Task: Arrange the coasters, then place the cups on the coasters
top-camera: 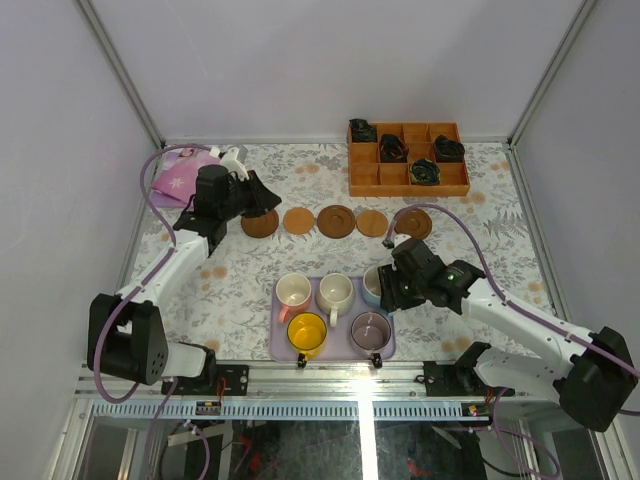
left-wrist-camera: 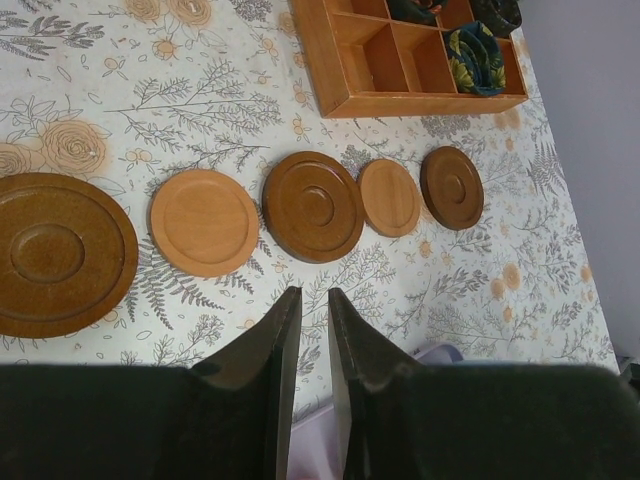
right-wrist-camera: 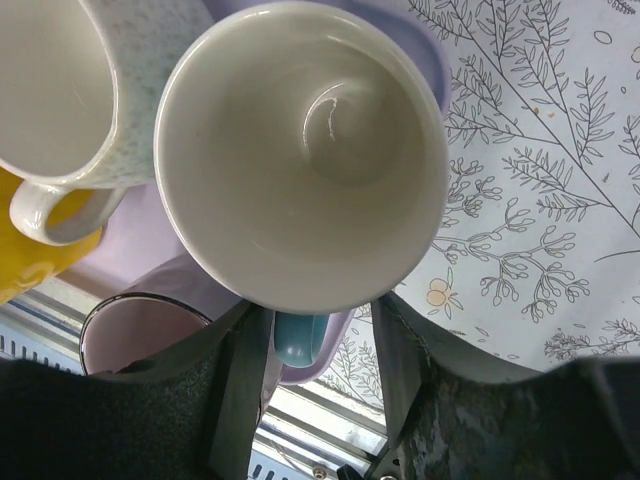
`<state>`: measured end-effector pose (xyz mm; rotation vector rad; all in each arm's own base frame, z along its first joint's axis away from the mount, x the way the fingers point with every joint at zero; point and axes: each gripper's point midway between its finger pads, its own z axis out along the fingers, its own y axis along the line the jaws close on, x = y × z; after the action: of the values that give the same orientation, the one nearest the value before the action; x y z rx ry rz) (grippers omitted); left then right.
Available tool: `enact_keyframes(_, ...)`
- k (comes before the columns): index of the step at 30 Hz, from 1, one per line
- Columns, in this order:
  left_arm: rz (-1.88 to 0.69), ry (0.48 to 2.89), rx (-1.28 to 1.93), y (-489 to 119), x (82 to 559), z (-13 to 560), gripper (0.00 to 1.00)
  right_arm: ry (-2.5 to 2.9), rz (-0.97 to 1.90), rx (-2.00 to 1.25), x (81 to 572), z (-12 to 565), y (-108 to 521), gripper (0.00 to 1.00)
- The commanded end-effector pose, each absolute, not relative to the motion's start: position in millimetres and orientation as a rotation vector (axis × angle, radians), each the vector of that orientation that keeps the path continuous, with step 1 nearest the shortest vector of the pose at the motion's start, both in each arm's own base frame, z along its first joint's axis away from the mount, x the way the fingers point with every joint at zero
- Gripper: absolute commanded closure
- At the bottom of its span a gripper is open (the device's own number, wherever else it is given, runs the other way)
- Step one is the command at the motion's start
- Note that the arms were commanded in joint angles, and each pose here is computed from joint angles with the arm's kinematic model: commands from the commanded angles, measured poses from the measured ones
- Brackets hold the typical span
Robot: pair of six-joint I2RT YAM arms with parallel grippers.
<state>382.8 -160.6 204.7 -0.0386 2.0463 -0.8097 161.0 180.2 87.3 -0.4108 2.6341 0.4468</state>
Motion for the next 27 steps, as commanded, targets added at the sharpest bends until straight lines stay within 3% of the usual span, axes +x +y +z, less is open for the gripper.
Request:
enact_keyframes(1,-0.789,2.051,-0.019,-159,384,198,0.84,2.596,0.478,-0.399,170,90,191,0.49)
enact_keyframes(7,-0.792,2.065,-0.029,-160,385,192,0.84,2.598,0.433,-0.396,178,85,190,0.54)
enact_keyframes(14,-0.792,2.074,-0.039,-160,385,188,0.84,2.611,0.322,-0.386,186,82,181,0.98)
enact_keyframes(19,-0.801,2.069,-0.046,-161,387,188,0.84,2.544,0.215,-0.396,207,96,176,1.00)
enact_keyframes(27,-0.804,2.050,-0.045,-162,395,195,0.84,2.245,0.140,-0.314,264,170,179,1.00)
